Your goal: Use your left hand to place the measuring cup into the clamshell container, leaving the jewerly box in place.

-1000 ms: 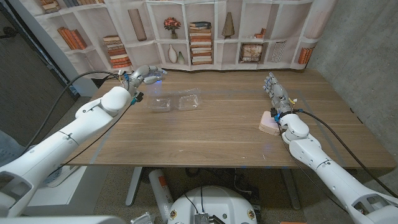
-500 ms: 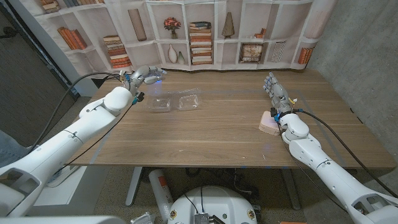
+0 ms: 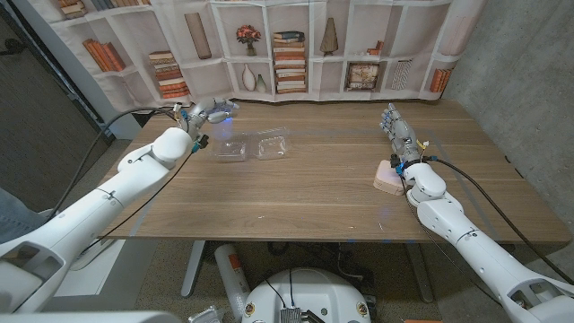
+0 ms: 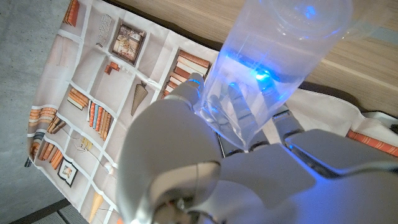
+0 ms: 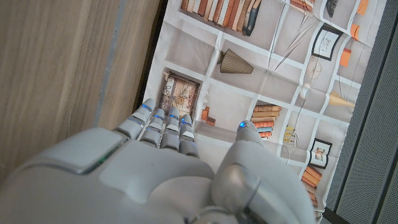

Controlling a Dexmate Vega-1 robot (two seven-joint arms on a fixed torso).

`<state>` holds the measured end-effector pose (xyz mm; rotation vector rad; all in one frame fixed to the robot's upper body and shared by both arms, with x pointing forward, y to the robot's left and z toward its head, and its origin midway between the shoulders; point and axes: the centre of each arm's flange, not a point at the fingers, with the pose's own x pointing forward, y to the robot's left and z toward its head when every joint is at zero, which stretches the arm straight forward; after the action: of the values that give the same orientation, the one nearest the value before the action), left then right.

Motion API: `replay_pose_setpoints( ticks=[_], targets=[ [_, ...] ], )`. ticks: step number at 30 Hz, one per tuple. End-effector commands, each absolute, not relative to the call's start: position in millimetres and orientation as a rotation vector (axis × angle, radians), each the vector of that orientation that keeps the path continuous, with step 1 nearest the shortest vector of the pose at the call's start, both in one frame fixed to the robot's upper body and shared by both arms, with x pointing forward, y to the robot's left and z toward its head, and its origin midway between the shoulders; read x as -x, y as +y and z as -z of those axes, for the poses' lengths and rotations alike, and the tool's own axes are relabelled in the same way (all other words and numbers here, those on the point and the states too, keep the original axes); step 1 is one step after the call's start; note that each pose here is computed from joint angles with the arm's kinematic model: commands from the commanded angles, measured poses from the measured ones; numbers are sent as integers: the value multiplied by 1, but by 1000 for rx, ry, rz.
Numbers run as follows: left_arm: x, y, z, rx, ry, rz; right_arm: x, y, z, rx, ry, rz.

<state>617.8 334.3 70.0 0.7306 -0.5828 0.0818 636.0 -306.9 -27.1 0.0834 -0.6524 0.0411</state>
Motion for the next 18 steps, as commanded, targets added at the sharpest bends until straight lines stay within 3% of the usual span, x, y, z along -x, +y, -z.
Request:
replay_pose_setpoints(
  ticks=[1, 18],
  targets=[
    [-628, 331, -63, -724, -568, -67, -635, -307, 27, -80, -656, -37],
    [-638, 322, -53, -723, -550, -37, -635, -306, 29, -83, -654, -37]
  ],
)
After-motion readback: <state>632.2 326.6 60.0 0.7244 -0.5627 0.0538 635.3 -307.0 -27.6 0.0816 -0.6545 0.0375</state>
